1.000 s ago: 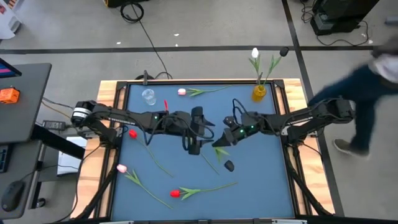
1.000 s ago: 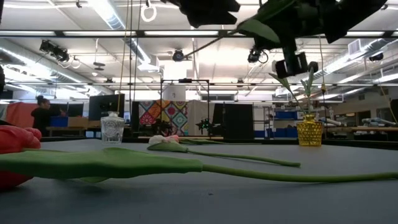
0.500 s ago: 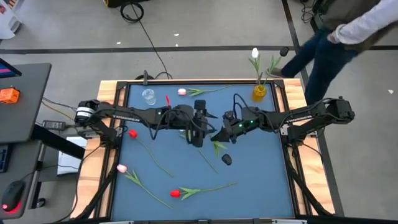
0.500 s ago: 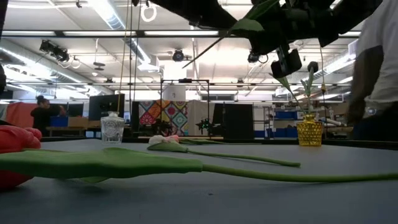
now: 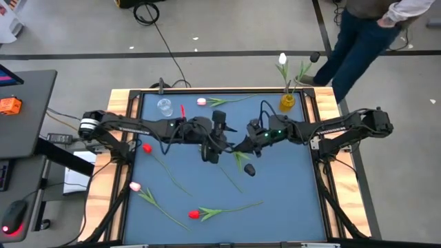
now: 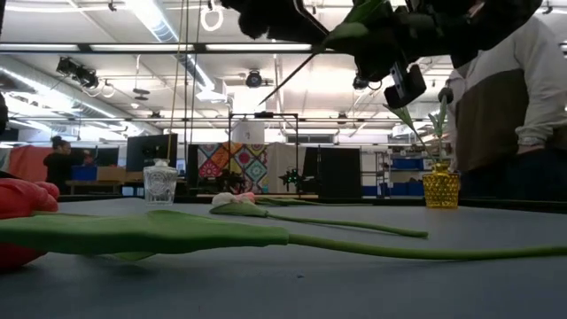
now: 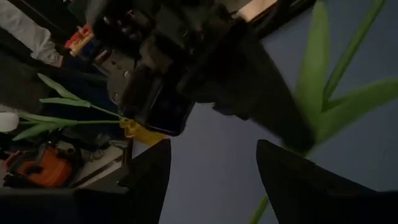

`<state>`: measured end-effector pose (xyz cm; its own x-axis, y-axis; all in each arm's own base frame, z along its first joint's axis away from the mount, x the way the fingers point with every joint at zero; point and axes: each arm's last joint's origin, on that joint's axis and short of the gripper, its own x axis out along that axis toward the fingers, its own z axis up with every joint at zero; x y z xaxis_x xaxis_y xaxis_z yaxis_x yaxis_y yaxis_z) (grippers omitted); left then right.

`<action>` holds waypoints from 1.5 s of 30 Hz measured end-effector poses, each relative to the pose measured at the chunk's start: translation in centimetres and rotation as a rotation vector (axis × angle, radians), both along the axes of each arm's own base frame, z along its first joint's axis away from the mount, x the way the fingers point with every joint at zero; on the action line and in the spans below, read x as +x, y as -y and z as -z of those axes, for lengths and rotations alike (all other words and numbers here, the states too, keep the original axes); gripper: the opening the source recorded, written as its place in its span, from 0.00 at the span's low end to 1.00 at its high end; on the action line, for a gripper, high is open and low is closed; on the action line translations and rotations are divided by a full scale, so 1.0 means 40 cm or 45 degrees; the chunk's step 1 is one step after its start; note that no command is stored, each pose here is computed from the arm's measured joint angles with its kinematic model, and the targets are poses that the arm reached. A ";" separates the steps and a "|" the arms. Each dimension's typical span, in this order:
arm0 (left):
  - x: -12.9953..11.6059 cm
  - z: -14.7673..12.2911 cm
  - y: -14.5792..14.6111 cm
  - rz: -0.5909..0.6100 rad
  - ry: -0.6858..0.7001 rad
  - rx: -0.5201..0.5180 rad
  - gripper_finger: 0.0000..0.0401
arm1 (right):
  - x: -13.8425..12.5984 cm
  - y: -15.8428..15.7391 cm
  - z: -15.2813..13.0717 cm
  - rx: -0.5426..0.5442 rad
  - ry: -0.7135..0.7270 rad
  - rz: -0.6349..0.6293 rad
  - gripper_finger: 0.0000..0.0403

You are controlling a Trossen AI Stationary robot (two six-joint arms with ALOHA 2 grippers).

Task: Sort flowers into vase by color
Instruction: Put the black tulip into the yellow vase

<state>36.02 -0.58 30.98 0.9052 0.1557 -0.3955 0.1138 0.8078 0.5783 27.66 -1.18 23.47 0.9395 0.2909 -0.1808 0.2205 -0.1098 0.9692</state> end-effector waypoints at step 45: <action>0.005 0.057 -0.018 -0.018 -0.257 -0.073 0.13 | 0.005 0.011 -0.024 0.000 0.121 0.141 0.08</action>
<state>36.20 0.15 28.70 0.8043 0.1401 -0.5775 0.2109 0.8412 0.4979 27.87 -1.60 24.42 0.9788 0.1843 -0.0896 0.1144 -0.1287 0.9851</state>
